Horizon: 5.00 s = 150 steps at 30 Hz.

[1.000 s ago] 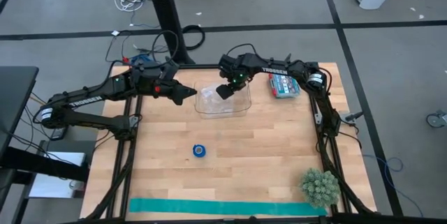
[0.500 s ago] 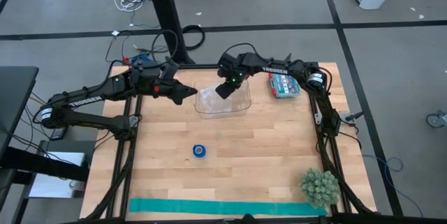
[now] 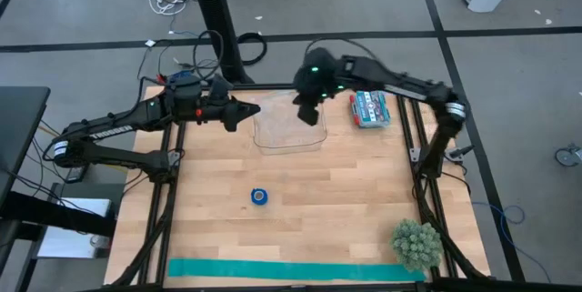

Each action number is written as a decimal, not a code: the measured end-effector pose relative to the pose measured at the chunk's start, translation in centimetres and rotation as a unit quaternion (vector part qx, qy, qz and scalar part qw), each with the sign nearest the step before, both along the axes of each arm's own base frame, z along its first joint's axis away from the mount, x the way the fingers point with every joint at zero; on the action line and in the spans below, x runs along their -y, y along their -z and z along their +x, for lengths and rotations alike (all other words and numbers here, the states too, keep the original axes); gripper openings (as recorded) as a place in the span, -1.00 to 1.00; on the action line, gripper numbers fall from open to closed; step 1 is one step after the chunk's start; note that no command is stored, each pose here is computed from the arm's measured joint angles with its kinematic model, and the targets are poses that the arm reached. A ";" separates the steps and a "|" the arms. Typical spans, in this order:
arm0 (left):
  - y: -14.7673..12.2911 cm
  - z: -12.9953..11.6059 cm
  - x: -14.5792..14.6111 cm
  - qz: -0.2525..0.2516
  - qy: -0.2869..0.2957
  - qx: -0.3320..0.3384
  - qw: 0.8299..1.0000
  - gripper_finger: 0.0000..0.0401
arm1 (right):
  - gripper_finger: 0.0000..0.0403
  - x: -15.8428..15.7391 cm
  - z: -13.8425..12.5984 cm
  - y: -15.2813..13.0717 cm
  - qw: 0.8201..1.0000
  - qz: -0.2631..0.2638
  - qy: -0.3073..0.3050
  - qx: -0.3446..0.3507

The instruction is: Roll bandage

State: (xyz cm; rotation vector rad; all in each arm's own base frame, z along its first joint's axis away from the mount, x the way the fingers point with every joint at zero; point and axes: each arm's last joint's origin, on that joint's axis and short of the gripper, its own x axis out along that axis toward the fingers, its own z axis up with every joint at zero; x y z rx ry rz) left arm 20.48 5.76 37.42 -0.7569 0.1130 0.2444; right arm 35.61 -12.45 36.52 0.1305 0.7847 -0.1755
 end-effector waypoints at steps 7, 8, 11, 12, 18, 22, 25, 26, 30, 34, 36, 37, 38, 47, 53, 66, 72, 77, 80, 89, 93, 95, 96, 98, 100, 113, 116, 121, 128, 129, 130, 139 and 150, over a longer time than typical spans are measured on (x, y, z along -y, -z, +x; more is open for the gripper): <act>-0.6 -0.9 0.2 -0.002 -0.017 0.016 1.000 -0.50 | -1.00 -3.2 -5.7 -6.8 0.995 -0.059 -0.019 0.083; -0.6 -1.0 0.1 -0.001 -0.024 0.017 1.000 -0.50 | -1.00 -3.5 -6.4 -7.2 0.994 -0.060 -0.017 0.087; -0.7 -1.0 0.0 0.005 -0.043 0.016 0.999 -0.50 | -1.00 -4.3 -7.8 -8.4 0.993 -0.064 0.001 0.100; -0.7 -1.0 0.0 0.006 -0.045 0.016 0.999 -0.50 | -1.00 -4.5 -8.1 -8.7 0.992 -0.067 0.005 0.106; -0.4 -0.5 -0.2 0.008 -0.061 0.013 0.998 -0.49 | -1.00 -5.4 -8.3 -9.0 0.991 -0.064 0.004 0.115; -1.1 -0.5 -0.3 0.030 -0.066 0.040 0.997 -0.44 | -1.00 -5.7 -7.8 -9.1 0.990 -0.063 0.019 0.124; -1.1 -0.4 -0.3 0.048 -0.062 0.039 0.996 -0.36 | -1.00 -5.6 -7.5 -9.0 0.990 -0.057 0.024 0.128; -1.2 -0.5 -0.2 0.064 -0.056 0.038 0.996 -0.34 | -1.00 -5.6 -7.5 -9.0 0.989 -0.057 0.025 0.131; -1.4 -0.6 0.0 0.157 -0.014 0.028 0.987 -0.28 | -1.00 -5.8 -7.5 -9.1 0.989 -0.055 0.020 0.134; -1.3 -0.5 0.1 0.191 0.014 0.018 0.981 -0.28 | -1.00 -6.2 -7.4 -9.1 0.989 -0.054 0.014 0.135; -1.3 -0.5 0.1 0.202 0.024 0.015 0.979 -0.28 | -1.00 -6.3 -7.4 -9.1 0.989 -0.053 0.017 0.135; -1.1 -0.6 0.2 0.205 0.028 0.008 0.978 -0.28 | -1.00 -6.4 -7.3 -9.1 0.989 -0.051 0.021 0.137; -0.9 -0.6 0.2 0.205 0.033 -0.001 0.978 -0.28 | -1.00 -6.5 -7.3 -9.2 0.988 -0.048 0.024 0.142; -0.9 -0.5 0.2 0.216 0.039 -0.001 0.976 -0.28 | -1.00 -7.3 -7.5 -9.8 0.984 -0.051 0.031 0.165; -1.1 -0.5 0.2 0.216 0.037 0.007 0.976 -0.28 | -1.00 -7.1 -7.3 -9.9 0.982 -0.059 0.042 0.172; -1.5 -0.5 0.4 0.212 0.069 0.035 0.974 -0.28 | -1.00 -7.0 -6.9 -9.8 0.981 -0.067 0.051 0.177; -1.5 -0.5 0.3 0.212 0.057 0.034 0.975 -0.29 | -1.00 -7.2 -5.9 -9.4 0.980 -0.064 0.043 0.181; -1.6 -0.5 0.2 0.214 0.027 0.029 0.976 -0.38 | -1.00 -7.6 -5.3 -9.2 0.980 -0.059 0.038 0.185; -1.6 -0.5 0.1 0.216 0.008 0.027 0.976 -0.57 | -1.00 -7.7 -5.2 -9.1 0.981 -0.045 0.045 0.183; -1.6 -0.5 0.0 0.205 0.003 0.029 0.978 -0.98 | -0.86 -7.9 -5.5 -8.2 0.988 0.002 0.061 0.145; -1.3 -0.6 0.1 0.201 0.008 0.015 0.980 -0.98 | -0.66 -8.0 -5.9 -8.1 0.989 0.029 0.058 0.134; -1.2 -0.9 0.2 0.196 0.019 0.006 0.980 -0.99 | -0.56 -8.1 -6.2 -8.2 0.989 0.039 0.053 0.133; -1.1 -0.9 0.3 0.194 0.029 0.004 0.981 -0.99 | -0.52 -8.2 -6.4 -8.4 0.989 0.041 0.049 0.135; -0.8 -1.2 0.5 0.185 0.051 -0.011 0.981 -0.99 | -0.45 -8.2 -6.6 -8.6 0.988 0.044 0.037 0.141; -0.5 -1.4 0.7 0.176 0.071 -0.024 0.981 -0.99 | -0.41 -8.3 -6.5 -8.7 0.987 0.052 0.015 0.148; -0.9 -2.4 1.9 0.154 0.148 -0.114 0.970 -1.00 | -0.33 -9.6 -1.3 -5.7 0.985 0.063 -0.085 0.138; -1.3 -2.5 2.0 0.150 0.150 -0.123 0.969 -1.00 | -0.24 -9.7 -0.9 -5.6 0.984 0.053 -0.091 0.146; -1.6 -2.3 2.1 0.143 0.153 -0.123 0.970 -1.00 | -0.04 -9.8 -0.2 -5.6 0.980 0.021 -0.111 0.166; -1.5 -1.7 2.3 0.134 0.164 -0.116 0.971 -1.00 | 0.18 -9.7 0.5 -5.3 0.977 -0.024 -0.125 0.168; -1.5 -1.6 2.3 0.129 0.163 -0.114 0.971 -1.00 | 0.19 -9.7 0.6 -5.2 0.977 -0.024 -0.129 0.169; -1.5 -1.6 2.3 0.126 0.162 -0.115 0.972 -1.00 | 0.19 -9.7 0.8 -5.1 0.976 -0.023 -0.132 0.170; -1.6 -1.0 2.1 0.115 0.138 -0.106 0.978 -1.00 | 0.16 -10.3 1.6 -4.6 0.972 -0.020 -0.151 0.176; -2.5 -0.3 1.8 0.071 0.094 -0.050 0.992 -1.00 | 0.15 -10.7 2.7 -3.5 0.970 -0.043 -0.175 0.165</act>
